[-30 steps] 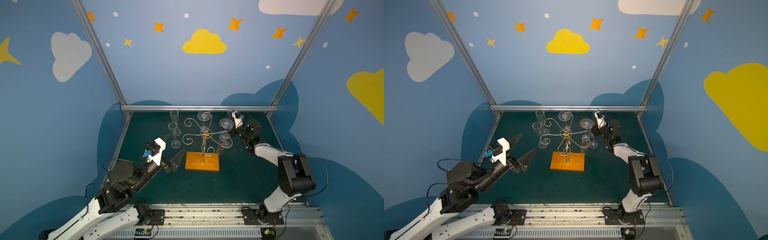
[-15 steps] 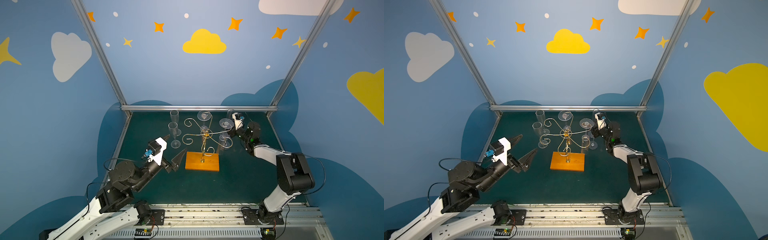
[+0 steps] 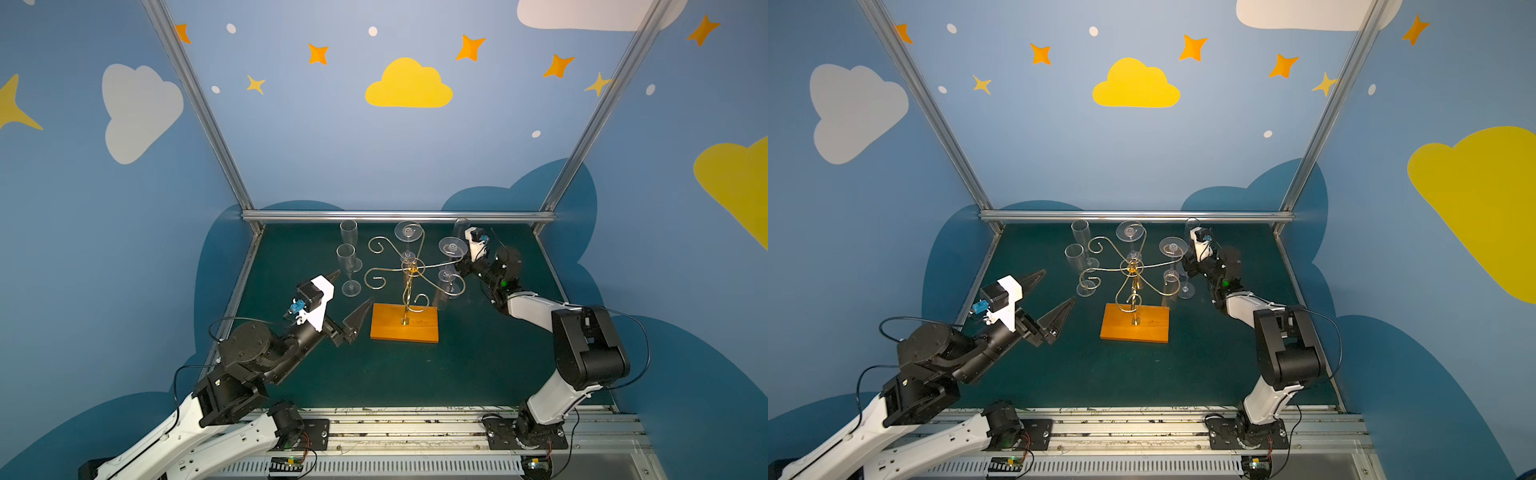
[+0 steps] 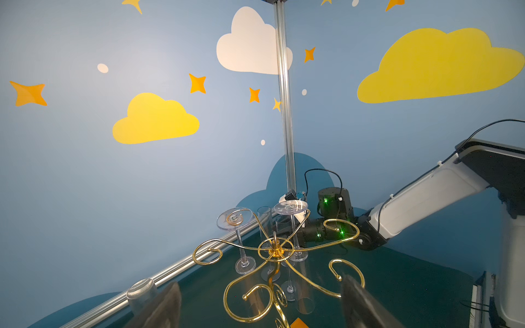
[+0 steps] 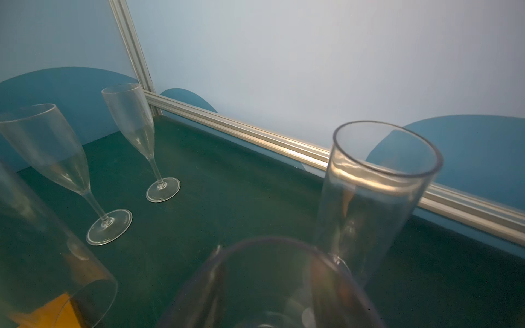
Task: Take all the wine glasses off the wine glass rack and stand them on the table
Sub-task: 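Lower the flute glass upright onto the table and open the right gripper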
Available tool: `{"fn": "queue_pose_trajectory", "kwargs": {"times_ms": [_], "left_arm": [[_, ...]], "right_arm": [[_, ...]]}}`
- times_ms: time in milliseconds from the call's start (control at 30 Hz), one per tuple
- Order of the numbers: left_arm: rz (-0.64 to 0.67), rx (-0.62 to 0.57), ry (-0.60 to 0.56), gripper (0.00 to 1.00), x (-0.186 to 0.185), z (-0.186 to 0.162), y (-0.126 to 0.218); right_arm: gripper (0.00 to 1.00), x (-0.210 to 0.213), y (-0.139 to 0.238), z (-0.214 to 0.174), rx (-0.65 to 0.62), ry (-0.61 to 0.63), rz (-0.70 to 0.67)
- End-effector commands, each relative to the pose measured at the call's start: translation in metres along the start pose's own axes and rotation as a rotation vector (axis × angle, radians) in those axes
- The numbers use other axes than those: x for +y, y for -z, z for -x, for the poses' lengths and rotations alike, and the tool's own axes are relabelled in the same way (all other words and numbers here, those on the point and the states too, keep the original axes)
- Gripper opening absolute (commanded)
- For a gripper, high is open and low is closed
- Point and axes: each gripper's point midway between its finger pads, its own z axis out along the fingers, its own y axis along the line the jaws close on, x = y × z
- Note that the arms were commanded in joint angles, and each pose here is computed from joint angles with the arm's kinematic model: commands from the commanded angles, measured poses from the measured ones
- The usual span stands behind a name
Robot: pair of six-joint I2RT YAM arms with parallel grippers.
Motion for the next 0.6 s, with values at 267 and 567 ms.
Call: {"fn": "queue_pose_trajectory", "kwargs": {"times_ms": [267, 567], "left_arm": [[-0.003, -0.034, 0.019, 0.87, 0.001, 0.008, 0.005], [0.008, -0.038, 0.024, 0.87, 0.004, 0.007, 0.011]], "right_arm": [[0.73, 0.0, 0.011, 0.0, 0.016, -0.002, -0.023], [0.81, -0.001, 0.025, 0.031, -0.034, 0.028, -0.055]]}}
